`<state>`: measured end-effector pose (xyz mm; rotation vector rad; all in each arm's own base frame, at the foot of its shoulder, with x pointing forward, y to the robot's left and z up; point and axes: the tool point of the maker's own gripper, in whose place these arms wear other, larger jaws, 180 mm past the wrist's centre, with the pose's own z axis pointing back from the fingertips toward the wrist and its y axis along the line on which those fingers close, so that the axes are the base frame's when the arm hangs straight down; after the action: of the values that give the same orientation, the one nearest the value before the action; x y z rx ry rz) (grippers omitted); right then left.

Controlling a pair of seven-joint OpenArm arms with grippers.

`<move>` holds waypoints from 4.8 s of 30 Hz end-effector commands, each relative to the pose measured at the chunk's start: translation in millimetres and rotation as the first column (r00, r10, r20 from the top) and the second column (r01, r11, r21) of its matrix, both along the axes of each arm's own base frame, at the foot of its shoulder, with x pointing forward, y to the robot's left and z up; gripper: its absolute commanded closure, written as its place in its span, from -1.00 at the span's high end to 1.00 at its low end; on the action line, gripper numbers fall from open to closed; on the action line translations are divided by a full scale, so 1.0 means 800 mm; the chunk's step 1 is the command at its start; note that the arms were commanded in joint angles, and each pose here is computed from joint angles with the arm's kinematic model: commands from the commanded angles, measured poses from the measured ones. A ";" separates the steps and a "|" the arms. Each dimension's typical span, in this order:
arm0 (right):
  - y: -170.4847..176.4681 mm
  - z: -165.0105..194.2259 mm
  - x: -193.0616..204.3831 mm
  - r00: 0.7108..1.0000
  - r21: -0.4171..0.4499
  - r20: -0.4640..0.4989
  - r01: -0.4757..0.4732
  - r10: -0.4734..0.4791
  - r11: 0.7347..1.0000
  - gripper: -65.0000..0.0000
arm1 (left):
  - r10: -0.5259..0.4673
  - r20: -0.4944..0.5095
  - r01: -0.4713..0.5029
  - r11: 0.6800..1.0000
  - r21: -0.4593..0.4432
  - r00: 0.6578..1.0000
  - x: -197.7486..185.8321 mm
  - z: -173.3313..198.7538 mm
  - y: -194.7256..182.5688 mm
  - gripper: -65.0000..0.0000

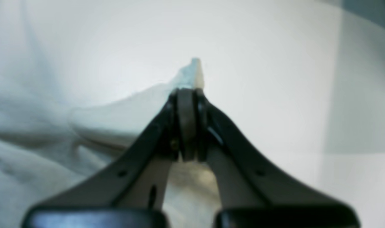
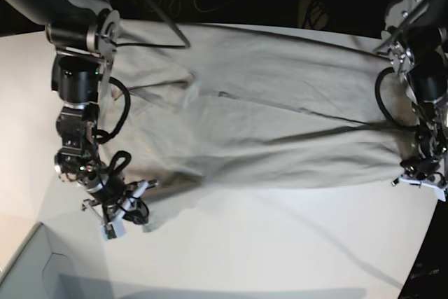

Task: Layout the t-shirt on the table in an organized manner, then fold the t-shirt properly
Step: 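Fold the grasped side inward toward the left gripper with the right gripper, then lift the shirt end with the left gripper and fold it toward the right gripper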

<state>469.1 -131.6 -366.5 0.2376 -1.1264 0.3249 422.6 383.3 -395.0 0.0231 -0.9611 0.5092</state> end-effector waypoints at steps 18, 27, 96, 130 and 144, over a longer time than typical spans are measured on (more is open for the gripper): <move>-0.011 0.052 -0.081 0.981 -0.092 0.193 0.032 -0.014 0.995 -1.00 | 0.018 0.160 -0.029 0.998 0.062 0.987 0.028 0.054 0.016 -1.00; -0.012 0.056 -0.135 0.979 -0.140 0.205 0.030 0.000 0.990 -1.00 | 0.028 0.255 -0.055 0.993 0.101 0.967 0.035 0.072 0.021 -1.00; 0.039 -0.014 -0.315 0.996 0.073 -0.025 0.084 -0.082 0.994 -1.00 | -0.042 0.337 0.076 0.993 -0.090 0.941 -0.099 0.007 -0.029 -1.00; 0.040 -0.013 -0.312 0.997 0.075 -0.020 0.081 -0.079 0.994 -1.00 | -0.069 0.259 0.047 0.995 0.089 0.963 -0.092 0.028 0.024 0.03; 0.040 -0.013 -0.312 0.997 0.072 -0.021 0.079 -0.078 0.994 -1.00 | -0.218 -0.087 0.234 0.932 0.277 0.972 -0.088 -0.012 0.022 0.03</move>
<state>214.8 -99.5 -387.7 0.2523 -1.0812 0.2249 340.8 389.3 -426.0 0.1603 -0.9035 0.1601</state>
